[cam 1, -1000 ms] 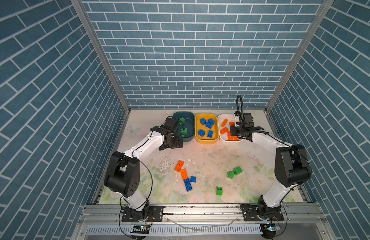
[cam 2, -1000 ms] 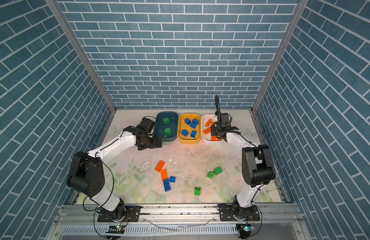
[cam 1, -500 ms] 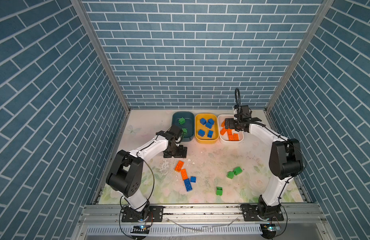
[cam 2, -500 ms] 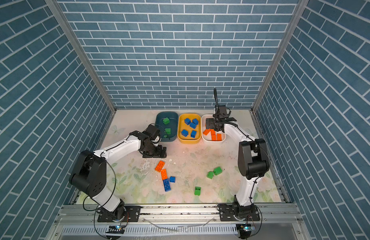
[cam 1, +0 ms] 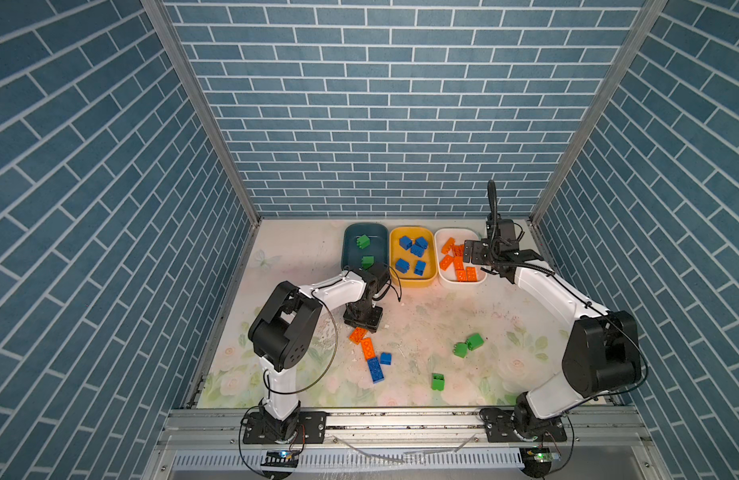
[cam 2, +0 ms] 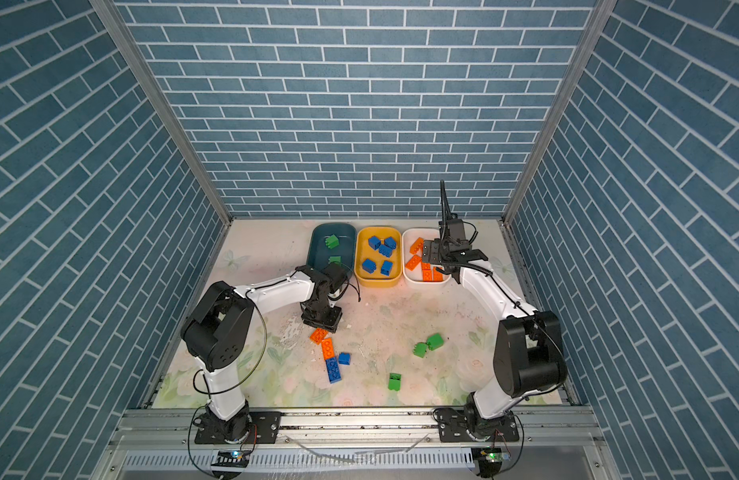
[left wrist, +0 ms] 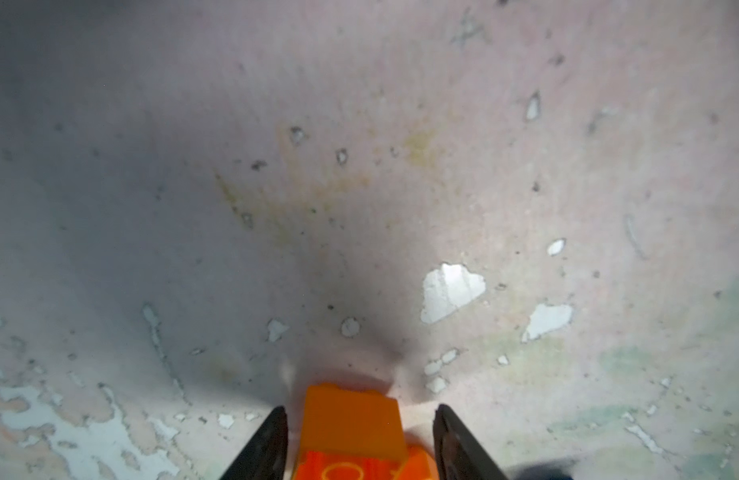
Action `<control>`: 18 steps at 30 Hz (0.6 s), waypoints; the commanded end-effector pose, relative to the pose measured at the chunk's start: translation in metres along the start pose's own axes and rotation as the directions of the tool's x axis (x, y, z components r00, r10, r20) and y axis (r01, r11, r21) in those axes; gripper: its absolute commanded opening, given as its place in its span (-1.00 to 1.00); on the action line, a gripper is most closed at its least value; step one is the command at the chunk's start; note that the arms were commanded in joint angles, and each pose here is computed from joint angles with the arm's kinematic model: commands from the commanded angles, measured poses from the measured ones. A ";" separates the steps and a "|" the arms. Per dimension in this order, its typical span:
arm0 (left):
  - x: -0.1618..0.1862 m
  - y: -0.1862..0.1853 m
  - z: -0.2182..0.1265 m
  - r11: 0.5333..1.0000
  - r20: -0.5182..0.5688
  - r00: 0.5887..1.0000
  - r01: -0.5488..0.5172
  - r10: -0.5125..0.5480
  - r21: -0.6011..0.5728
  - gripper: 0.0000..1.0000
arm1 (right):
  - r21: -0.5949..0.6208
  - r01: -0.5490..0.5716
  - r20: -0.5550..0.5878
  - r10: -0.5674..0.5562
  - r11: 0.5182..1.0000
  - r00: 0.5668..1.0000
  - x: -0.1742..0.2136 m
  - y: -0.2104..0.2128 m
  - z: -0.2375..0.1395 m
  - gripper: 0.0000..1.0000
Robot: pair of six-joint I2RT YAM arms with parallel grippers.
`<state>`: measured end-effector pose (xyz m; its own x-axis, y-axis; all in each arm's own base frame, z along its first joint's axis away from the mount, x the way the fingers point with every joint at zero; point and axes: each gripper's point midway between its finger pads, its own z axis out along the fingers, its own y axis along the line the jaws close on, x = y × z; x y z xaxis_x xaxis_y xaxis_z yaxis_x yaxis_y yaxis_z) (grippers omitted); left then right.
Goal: Sort the legos into containers by color
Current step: 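Grasp an orange brick nearer the robot with the left gripper, then carry the orange brick over the yellow bin into the white bin and release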
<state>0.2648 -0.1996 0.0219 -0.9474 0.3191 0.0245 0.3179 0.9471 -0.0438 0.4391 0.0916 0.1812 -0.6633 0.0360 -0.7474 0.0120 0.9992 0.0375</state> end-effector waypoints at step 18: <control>-0.014 0.008 -0.006 0.997 0.030 0.999 -0.009 0.012 -0.072 -0.36 | -0.172 -0.090 0.000 0.091 0.981 0.996 0.015 0.023 -0.016 0.91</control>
<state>0.2700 -0.1917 0.0185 -0.9420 0.3337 0.0366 0.3344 0.9423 0.0163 0.4268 0.1084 0.1838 -0.6489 0.0786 -0.7568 -0.0542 0.9874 0.1490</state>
